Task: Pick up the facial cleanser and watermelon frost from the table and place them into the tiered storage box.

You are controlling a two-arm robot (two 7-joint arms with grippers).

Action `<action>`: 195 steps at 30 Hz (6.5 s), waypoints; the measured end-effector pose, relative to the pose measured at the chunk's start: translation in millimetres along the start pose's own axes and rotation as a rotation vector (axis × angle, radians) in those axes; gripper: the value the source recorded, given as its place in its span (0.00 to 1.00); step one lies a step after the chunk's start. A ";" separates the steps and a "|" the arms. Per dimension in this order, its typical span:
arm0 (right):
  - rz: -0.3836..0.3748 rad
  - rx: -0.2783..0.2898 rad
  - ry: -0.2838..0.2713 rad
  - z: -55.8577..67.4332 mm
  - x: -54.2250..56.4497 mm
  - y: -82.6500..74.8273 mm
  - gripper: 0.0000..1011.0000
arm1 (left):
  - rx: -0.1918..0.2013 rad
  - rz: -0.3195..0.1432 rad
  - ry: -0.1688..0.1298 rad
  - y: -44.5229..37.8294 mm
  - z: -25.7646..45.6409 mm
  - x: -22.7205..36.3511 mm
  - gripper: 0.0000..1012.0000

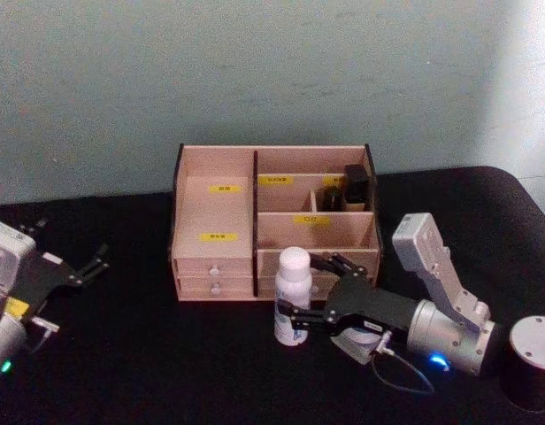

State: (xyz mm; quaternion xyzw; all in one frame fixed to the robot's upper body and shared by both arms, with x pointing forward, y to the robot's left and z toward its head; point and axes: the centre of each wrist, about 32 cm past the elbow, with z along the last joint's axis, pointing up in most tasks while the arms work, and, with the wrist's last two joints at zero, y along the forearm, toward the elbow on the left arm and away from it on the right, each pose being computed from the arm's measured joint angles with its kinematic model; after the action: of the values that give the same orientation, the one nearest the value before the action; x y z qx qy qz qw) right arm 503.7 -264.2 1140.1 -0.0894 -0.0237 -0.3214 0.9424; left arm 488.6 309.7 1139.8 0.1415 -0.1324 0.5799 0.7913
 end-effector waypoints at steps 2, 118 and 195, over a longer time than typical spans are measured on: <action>0.005 -0.005 0.002 -0.1 1.0 3.2 0.99 | 0.000 0.000 0.000 0.0 0.0 0.0 0.99; -0.188 0.171 -0.093 72.3 53.9 57.4 0.58 | 0.000 0.000 0.000 0.0 0.0 0.0 0.99; -0.243 0.040 -0.032 44.0 63.5 83.3 0.95 | 0.000 0.000 0.000 0.0 0.0 0.0 0.99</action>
State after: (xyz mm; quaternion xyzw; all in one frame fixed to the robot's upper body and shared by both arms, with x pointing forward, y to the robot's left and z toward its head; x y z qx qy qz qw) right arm 605.4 -229.5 1177.1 -0.0719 -0.0559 -0.4314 0.8975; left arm 488.6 309.7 1139.8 0.1415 -0.1325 0.5799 0.7913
